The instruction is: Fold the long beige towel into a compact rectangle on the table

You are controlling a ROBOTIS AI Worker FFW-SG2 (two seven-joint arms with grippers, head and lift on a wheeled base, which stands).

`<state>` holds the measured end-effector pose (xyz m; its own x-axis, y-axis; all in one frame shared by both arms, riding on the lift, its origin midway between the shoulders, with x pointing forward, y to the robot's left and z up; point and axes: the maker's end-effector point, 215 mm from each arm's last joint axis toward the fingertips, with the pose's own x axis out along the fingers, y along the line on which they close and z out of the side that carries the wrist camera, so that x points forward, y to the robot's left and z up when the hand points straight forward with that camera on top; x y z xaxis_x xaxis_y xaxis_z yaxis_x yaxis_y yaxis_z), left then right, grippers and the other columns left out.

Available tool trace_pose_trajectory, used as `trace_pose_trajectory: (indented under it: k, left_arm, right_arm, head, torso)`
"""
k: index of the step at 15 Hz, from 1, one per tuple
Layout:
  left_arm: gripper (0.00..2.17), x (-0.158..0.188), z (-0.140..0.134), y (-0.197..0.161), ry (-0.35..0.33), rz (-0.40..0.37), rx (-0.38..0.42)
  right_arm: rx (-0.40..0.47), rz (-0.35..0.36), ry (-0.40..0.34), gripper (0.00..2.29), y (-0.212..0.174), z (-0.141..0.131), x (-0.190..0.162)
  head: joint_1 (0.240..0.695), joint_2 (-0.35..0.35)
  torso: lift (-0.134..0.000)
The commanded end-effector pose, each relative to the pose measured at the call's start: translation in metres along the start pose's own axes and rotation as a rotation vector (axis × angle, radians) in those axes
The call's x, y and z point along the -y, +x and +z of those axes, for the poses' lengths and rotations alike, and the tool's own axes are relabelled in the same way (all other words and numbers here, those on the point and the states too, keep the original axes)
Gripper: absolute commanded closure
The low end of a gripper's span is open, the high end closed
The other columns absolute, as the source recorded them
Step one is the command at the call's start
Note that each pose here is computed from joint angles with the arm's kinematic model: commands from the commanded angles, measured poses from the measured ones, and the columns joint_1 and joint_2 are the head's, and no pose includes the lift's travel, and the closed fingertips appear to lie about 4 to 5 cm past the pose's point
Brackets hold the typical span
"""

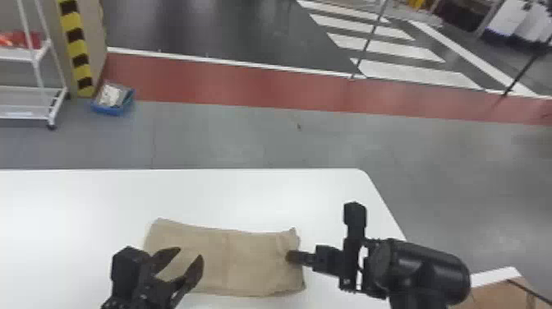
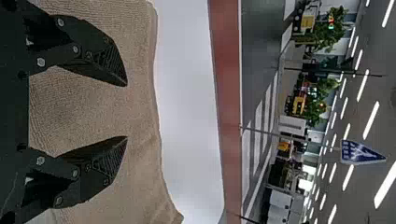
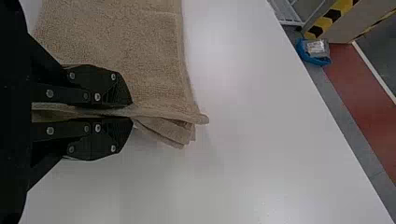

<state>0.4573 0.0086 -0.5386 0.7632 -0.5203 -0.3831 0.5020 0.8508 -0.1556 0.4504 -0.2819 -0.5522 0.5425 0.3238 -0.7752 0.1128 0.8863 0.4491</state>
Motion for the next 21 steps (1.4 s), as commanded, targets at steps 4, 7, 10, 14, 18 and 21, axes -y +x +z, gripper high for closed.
trace_pose_trajectory:
  k: [4,7,10,14,18,21]
  left_arm:
    - [1.87,-0.002,-0.009,0.003,-0.001,0.009,-0.030]
    - [1.90,-0.014,-0.031,0.011,0.074,0.065,-0.084]
    - [1.89,-0.022,-0.043,0.011,0.122,0.098,-0.109]
    - [1.89,-0.014,-0.046,0.012,0.130,0.086,-0.117]
    - [1.89,-0.006,-0.053,0.013,0.132,0.073,-0.140]
    - [1.89,0.006,-0.059,0.007,0.105,0.048,-0.153]
  right_arm:
    - [0.005,0.002,-0.008,1.03,-0.002,0.005,-0.003]
    - [-0.005,0.024,-0.003,1.03,-0.006,0.005,-0.014]
    - [-0.012,0.073,0.007,1.03,-0.014,0.008,-0.032]
    - [-0.002,0.196,0.018,1.03,-0.036,0.012,-0.075]
    - [0.005,0.265,0.011,1.03,-0.048,0.021,-0.106]
    - [0.038,0.263,-0.006,1.03,-0.049,0.039,-0.113]
  head:
    - [0.695,-0.325]
    - [0.695,-0.320]
    - [0.695,-0.300]
    - [0.695,-0.272]
    - [0.695,-0.256]
    - [0.695,-0.246]
  torso:
    - [0.000]
    - [0.000]
    - [0.000]
    - [0.000]
    - [0.000]
    - [0.000]
